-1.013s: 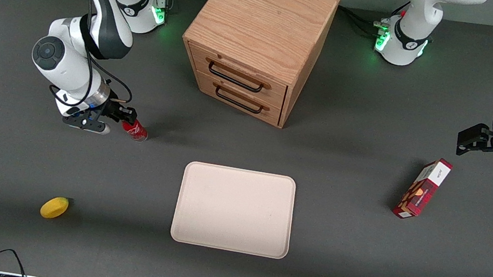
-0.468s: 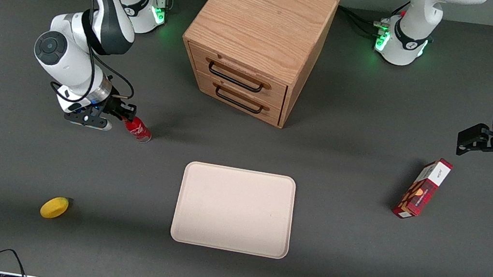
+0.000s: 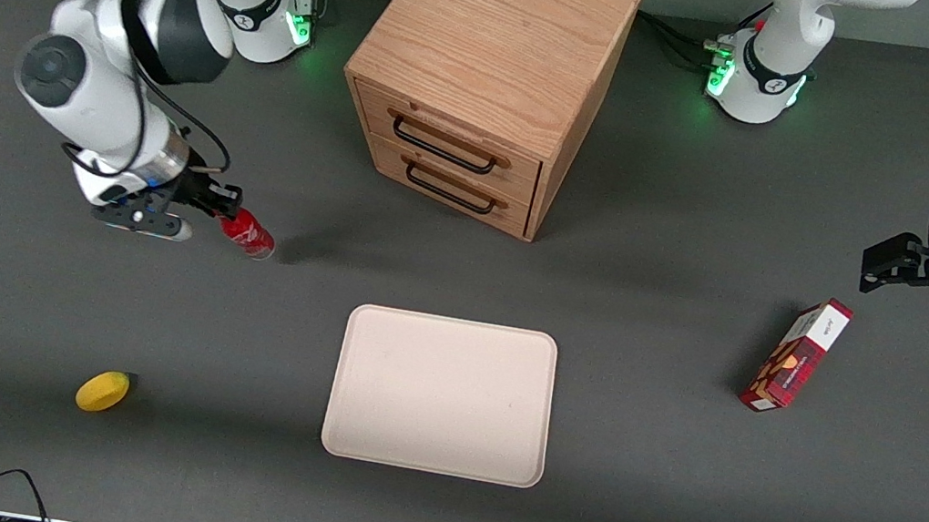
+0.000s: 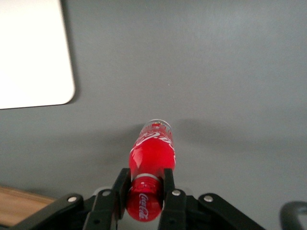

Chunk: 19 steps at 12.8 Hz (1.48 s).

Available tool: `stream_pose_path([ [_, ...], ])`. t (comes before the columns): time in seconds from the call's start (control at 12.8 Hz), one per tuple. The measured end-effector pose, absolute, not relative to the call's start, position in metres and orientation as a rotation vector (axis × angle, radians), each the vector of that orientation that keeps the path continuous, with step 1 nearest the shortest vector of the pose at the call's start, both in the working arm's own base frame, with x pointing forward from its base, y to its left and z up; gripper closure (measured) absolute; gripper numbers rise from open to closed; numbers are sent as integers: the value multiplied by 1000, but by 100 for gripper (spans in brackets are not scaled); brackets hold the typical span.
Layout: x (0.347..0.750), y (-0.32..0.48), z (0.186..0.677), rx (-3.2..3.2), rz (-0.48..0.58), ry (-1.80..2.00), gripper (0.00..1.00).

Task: Place coke bottle on tray
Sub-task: 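Lift the bottle and carry it with the right gripper to the tray, then lower the bottle upright onto the tray's rim area and open the right gripper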

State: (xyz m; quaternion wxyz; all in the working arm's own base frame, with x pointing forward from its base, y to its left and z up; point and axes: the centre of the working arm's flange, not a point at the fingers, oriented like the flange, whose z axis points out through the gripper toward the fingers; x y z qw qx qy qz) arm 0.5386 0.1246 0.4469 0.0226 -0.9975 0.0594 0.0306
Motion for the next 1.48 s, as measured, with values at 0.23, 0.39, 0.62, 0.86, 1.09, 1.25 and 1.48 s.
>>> stream_pose_path([
  [0.23,560,130,559,-3073,57,156,68],
  [0.39,580,140,603,-3048,45,147,68],
  [0.62,638,200,595,-2956,55,310,68],
  [0.86,690,258,514,-2918,-63,497,68],
  [1.09,722,286,410,-2888,-80,635,68],
  [1.25,733,288,365,-2890,-97,698,68],
  [1.48,734,297,342,-2900,-105,718,68],
])
